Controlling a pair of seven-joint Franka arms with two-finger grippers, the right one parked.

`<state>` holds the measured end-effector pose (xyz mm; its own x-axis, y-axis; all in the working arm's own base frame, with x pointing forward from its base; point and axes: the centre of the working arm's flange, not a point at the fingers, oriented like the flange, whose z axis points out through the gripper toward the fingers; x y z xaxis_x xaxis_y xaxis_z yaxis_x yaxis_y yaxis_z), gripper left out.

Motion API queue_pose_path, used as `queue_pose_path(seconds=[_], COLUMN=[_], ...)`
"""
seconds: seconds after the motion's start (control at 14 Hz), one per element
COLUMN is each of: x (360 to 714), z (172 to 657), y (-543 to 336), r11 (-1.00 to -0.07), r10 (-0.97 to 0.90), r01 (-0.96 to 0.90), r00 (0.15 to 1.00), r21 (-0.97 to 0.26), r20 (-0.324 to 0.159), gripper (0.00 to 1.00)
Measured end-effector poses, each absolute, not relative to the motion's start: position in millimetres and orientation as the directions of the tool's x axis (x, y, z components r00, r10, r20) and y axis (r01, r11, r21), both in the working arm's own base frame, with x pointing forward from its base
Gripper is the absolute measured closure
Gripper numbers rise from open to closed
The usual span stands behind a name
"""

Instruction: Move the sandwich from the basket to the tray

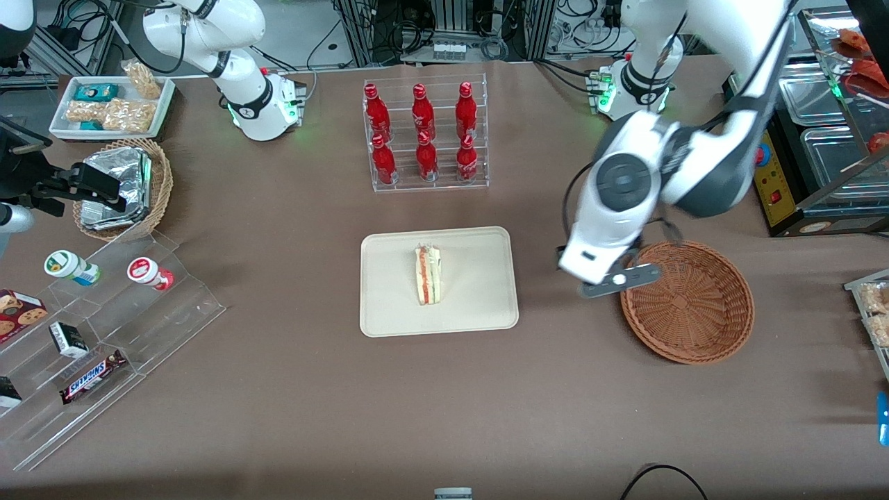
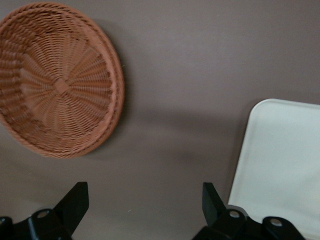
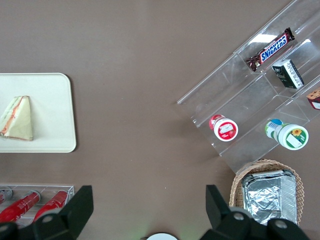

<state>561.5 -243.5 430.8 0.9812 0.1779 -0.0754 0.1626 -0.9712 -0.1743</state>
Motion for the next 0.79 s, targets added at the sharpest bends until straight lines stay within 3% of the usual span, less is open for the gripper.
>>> queue_pose_path(seconds=[0.29, 0.43, 0.57, 0.79], x=[548.2, 541.9, 536.5, 536.6], z=[485.7, 515.8, 551.5, 601.3], y=[-172.8, -132.8, -92.0, -46.5], r11=[-0.985, -0.989, -0.992, -0.995], r10=[0.087, 0.045, 0.023, 0.030], r01=[0.059, 0.018, 0.001, 0.021], r00=[0.982, 0.981, 0.985, 0.996], r21=[-0.161, -0.144, -0.124, -0.100], r20=[-0.167, -0.187, -0.171, -0.088], gripper=[0.00, 0.00, 0.00, 0.00])
